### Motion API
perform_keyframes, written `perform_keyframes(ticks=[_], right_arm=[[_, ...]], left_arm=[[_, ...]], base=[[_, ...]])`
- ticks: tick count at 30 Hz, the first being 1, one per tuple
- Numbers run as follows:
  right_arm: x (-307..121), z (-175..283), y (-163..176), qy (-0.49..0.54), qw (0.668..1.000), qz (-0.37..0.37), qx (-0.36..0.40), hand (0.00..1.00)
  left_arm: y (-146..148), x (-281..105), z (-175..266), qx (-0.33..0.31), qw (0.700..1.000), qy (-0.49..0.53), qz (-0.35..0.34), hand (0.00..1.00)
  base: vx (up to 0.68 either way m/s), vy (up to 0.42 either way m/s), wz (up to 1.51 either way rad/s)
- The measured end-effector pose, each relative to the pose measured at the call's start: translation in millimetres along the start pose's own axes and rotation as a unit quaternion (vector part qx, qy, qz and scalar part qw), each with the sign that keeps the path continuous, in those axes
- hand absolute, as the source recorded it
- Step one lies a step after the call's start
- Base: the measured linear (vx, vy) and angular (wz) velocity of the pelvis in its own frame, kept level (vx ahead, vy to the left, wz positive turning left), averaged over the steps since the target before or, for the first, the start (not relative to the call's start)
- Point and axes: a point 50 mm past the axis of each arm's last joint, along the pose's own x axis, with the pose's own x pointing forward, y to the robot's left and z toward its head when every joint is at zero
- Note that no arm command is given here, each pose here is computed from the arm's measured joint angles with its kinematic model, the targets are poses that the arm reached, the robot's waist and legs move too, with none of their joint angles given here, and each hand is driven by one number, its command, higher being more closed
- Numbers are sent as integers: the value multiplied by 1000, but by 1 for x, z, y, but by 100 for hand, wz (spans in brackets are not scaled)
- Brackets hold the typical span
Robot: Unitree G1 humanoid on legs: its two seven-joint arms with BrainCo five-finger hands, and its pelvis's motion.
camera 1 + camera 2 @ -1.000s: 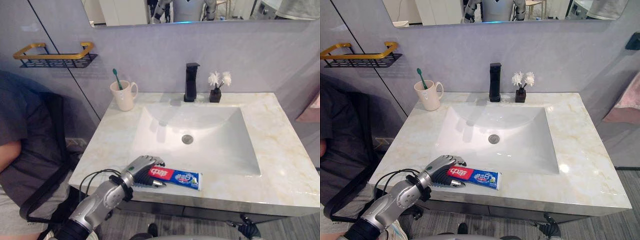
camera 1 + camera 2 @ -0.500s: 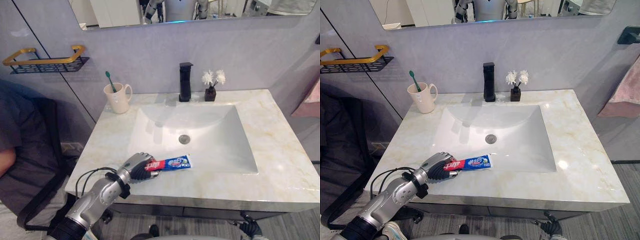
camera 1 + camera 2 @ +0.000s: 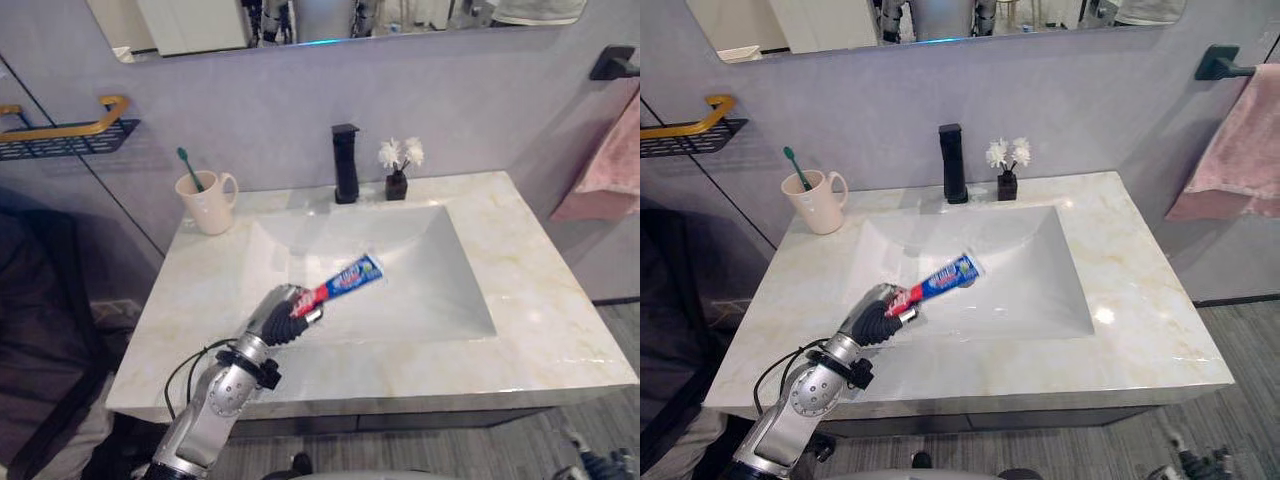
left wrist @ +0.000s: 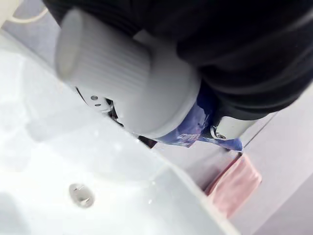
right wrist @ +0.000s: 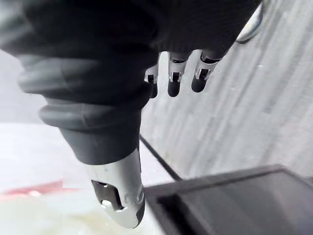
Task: Organize washtable
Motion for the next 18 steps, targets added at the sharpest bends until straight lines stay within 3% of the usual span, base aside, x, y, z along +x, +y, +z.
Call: perform_keyframes(ticks=[4,7,10,12,13,14,18], right_arm=[[-11,92,26,-202,978,21,48,0],[-22,133,43,-295,950,43,93,0],[-36,187,65,-404,895,100,159,0],[-57,234,95,-485,825,202,208,0],[-64,244,103,-502,805,230,217,0],[-83,264,123,-528,752,312,242,0],[-132,273,181,-514,653,496,252,0]], left_arm=[[8,1,0,-17,999,8,46,100],[12,1,-2,-19,998,15,63,100],[19,-1,-5,-24,996,21,78,100],[25,-2,-8,-29,995,26,91,100],[26,-2,-9,-33,995,27,94,100],[29,-3,-10,-42,994,27,101,100],[30,-2,-10,-56,993,24,106,100]], base=[[10,2,-17],[-15,-5,-2],[-50,-5,0],[-50,-2,1],[-46,2,2],[-37,0,6],[-40,-3,13]])
